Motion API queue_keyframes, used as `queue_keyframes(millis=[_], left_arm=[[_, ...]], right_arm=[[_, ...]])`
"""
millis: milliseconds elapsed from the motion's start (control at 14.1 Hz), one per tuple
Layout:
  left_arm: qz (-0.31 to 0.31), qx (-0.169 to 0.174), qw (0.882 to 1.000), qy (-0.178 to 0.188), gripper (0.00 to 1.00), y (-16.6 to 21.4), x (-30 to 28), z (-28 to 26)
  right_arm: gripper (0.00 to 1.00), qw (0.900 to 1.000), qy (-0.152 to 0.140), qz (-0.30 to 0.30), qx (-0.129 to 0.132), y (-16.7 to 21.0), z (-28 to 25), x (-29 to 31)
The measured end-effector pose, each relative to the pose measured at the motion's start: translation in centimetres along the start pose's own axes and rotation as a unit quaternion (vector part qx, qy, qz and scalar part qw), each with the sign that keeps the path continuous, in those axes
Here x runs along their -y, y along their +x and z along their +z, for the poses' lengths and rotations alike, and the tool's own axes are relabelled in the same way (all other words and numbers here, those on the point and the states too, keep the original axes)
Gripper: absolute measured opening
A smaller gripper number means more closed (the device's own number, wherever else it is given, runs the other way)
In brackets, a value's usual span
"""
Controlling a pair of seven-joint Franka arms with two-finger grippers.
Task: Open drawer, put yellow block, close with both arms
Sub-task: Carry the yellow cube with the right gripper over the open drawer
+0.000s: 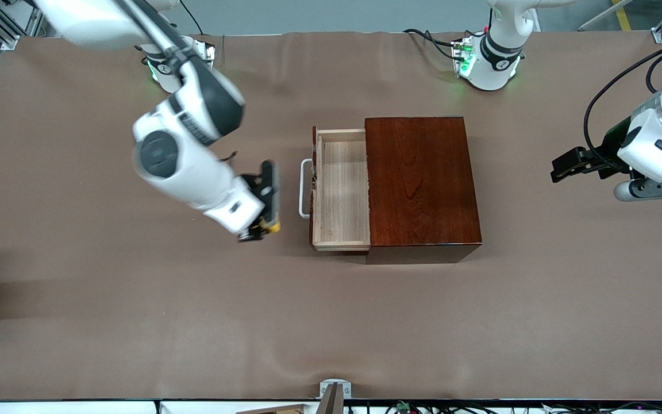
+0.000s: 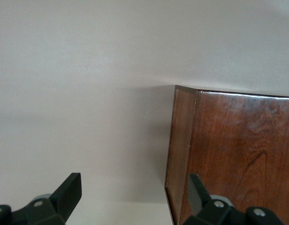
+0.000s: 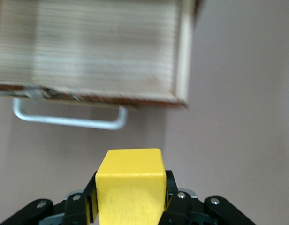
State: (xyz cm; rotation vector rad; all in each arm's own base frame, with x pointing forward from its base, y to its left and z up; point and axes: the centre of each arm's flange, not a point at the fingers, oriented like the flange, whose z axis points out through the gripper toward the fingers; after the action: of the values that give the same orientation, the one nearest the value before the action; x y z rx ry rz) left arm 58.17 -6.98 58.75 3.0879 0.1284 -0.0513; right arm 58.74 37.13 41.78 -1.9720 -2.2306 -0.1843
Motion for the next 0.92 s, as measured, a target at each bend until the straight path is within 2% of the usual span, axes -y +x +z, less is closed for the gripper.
queue_keyframes(millis=[142,284,568,923], left_arm=[[0.004,0.000,1.000,0.000,1.00,-0.1,-0.6,0.0],[0.006,0.001,1.000,0.000,1.00,-0.2,-1.0,0.1],[0.005,0.001,1.000,0.000,1.00,-0.2,-1.0,0.1],[0.005,0.002,1.000,0.000,1.00,-0.2,-1.0,0.2]], right_arm=[[0.56,0.999,0.000,-0.041,0.025,4.0,0.1,2.0],[0.56,0.998,-0.008,-0.044,0.040,6.4,0.1,3.2],[0.56,0.998,-0.016,-0.045,0.047,8.0,0.7,3.4],[0.56,0.995,-0.007,-0.066,0.069,11.0,4.9,4.2]])
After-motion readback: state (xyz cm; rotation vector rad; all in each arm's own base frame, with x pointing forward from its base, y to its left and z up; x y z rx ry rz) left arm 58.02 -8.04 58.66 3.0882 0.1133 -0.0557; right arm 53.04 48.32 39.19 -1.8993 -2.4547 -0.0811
